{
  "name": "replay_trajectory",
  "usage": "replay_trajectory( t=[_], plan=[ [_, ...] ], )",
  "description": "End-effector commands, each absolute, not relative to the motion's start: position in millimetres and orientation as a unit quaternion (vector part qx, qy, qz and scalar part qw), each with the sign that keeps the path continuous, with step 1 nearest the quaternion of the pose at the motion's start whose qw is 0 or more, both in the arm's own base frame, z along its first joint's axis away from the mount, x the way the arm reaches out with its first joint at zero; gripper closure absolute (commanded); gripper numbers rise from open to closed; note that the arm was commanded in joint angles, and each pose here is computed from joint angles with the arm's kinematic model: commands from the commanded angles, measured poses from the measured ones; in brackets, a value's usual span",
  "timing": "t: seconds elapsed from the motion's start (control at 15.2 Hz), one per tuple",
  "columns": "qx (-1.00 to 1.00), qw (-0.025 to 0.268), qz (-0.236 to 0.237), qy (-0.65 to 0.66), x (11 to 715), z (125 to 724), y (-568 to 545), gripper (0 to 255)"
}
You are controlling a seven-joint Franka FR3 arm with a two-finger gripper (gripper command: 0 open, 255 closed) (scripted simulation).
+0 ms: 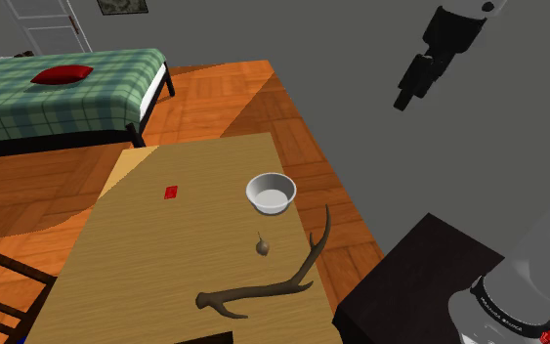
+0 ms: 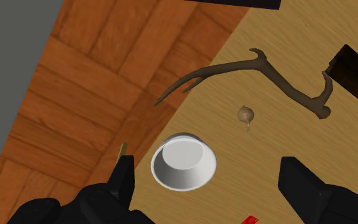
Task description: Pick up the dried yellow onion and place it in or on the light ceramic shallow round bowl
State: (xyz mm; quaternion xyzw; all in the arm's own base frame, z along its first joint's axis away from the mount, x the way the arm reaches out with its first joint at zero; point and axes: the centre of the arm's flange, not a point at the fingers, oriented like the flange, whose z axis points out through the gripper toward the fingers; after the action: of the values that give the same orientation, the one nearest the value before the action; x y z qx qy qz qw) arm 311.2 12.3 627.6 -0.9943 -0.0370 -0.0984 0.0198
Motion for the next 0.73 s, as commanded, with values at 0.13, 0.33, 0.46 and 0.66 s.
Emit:
replay_trajectory(
  t=[0.13, 0.33, 0.46, 0.66],
  plan=[
    [-0.994, 0.023, -0.101, -0.041, 319.2, 603.8, 19.1, 0],
    [-0.993, 0.028, -0.105, -0.048, 331.2, 568.2, 29.7, 0],
    [-0.992, 0.031, -0.108, -0.052, 339.3, 544.6, 37.0, 0],
    [-0.991, 0.036, -0.111, -0.059, 351.6, 509.3, 48.4, 0]
  ],
)
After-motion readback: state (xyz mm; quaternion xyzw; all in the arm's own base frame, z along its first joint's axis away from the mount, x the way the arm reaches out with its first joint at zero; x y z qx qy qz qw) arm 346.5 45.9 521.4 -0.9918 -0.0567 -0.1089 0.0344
